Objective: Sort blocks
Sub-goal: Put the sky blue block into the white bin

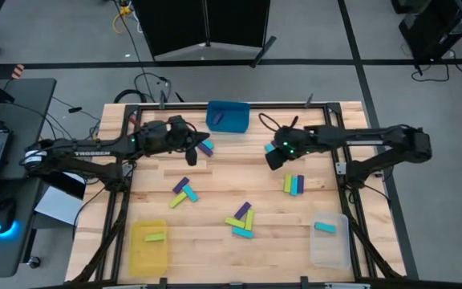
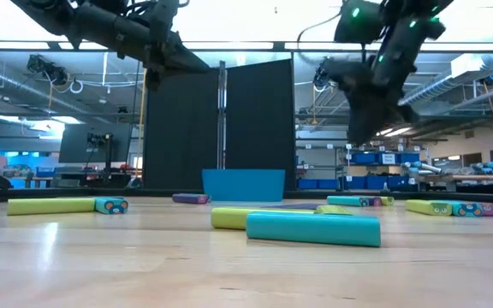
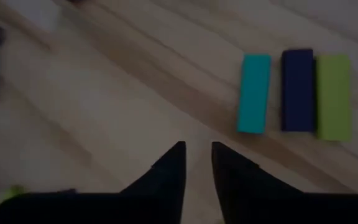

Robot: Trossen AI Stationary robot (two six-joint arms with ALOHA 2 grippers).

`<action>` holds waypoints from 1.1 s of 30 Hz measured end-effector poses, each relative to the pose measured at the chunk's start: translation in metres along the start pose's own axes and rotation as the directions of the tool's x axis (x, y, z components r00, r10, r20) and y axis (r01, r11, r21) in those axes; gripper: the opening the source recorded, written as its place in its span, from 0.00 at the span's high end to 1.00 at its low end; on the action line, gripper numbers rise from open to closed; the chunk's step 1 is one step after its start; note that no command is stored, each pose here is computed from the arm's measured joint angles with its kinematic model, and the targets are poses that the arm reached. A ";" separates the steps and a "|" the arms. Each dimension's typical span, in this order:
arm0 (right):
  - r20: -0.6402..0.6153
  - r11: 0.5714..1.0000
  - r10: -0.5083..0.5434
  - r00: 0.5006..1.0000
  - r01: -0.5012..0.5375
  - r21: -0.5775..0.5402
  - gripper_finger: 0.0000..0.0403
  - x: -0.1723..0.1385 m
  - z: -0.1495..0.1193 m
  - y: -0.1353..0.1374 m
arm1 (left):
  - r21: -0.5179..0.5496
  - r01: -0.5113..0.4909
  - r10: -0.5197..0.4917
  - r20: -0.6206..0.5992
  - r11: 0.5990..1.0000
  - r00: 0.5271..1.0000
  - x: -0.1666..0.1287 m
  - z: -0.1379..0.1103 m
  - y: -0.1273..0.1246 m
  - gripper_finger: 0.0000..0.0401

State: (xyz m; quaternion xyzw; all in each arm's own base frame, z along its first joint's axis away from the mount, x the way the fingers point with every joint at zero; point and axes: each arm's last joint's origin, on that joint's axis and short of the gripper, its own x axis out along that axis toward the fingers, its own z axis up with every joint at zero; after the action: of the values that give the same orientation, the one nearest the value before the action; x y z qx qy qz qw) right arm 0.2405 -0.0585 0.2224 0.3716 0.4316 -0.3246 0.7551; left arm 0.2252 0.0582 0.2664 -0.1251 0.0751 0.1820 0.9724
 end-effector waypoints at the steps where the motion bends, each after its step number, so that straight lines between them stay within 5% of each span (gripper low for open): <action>1: -0.018 1.000 -0.023 1.000 0.023 0.004 0.73 0.006 0.001 -0.001 | 0.000 0.000 0.000 0.002 1.000 1.000 0.000 0.000 0.000 0.99; 16: -0.095 0.983 -0.173 0.980 0.167 -0.069 0.44 0.069 0.032 -0.011 | 0.001 -0.002 0.002 0.005 1.000 1.000 0.000 0.001 0.000 0.99; 33: -0.161 0.965 -0.225 0.961 0.198 -0.170 0.60 0.108 0.040 -0.014 | 0.002 -0.004 0.004 0.004 1.000 1.000 0.000 0.000 0.000 0.99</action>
State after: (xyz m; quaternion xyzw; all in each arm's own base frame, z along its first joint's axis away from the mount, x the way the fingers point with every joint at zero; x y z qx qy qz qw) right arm 0.2908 -0.1180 0.1363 0.2919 0.5586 -0.3350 0.7004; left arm 0.2252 0.0584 0.2668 -0.1236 0.0735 0.1843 0.9723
